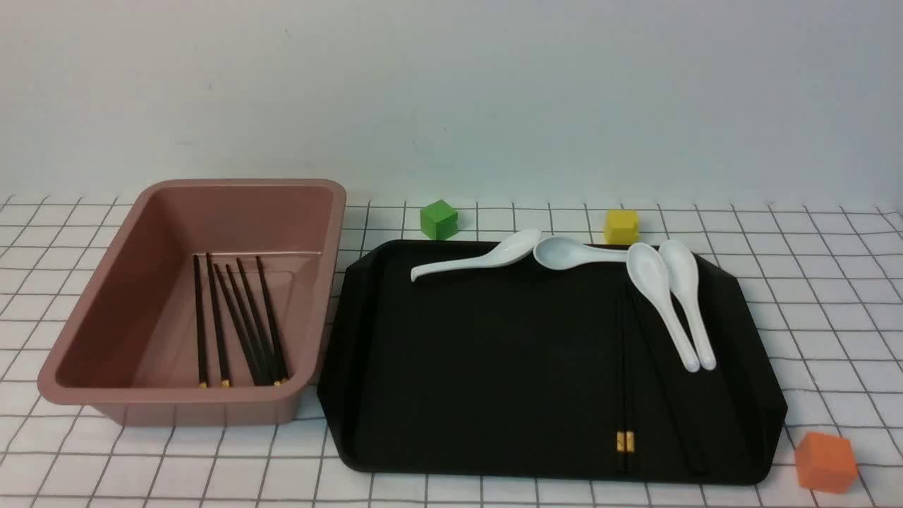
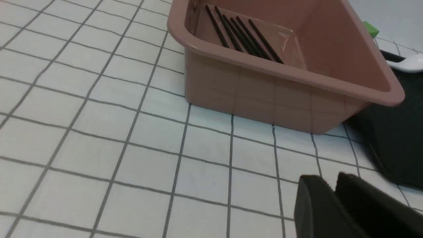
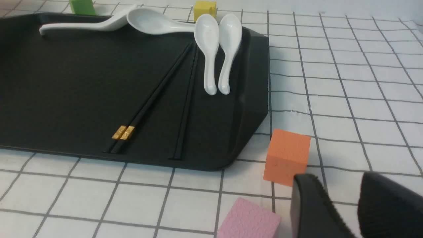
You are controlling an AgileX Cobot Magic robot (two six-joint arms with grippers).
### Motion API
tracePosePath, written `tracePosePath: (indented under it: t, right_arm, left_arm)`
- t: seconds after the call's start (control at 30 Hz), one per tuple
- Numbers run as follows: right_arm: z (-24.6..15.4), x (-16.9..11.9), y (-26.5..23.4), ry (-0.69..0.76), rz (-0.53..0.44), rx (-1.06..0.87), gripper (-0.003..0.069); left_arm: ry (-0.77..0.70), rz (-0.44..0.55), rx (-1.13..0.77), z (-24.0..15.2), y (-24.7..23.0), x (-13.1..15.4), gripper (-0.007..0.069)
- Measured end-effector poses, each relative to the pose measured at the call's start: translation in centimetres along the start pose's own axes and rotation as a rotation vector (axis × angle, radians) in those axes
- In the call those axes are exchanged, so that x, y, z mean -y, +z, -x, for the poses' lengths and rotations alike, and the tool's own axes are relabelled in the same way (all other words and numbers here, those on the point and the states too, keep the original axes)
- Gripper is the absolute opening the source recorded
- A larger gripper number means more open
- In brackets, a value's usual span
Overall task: On white black tablecloth take chopsticks from black tray and put them in box.
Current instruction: 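Move the gripper over the chopsticks on the black tray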
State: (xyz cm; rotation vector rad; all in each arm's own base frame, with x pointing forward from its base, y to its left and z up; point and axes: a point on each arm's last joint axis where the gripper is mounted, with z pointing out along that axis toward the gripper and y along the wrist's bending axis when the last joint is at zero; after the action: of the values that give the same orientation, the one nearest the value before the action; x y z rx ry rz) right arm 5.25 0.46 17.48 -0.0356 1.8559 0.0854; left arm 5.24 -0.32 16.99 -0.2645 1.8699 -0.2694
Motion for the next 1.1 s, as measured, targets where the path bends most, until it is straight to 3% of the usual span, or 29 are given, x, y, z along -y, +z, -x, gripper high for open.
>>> tracePosePath:
  t: [1.0, 1.1]
  right_arm:
    - [0.00, 0.01, 0.00, -0.004, -0.002, 0.000, 0.0240]
    - [0.14, -0.14, 0.00, 0.088, 0.016, 0.014, 0.0240]
  left_arm:
    - [0.000, 0.000, 0.000, 0.00, 0.00, 0.00, 0.0134]
    - [0.000, 0.000, 0.000, 0.00, 0.00, 0.00, 0.0136]
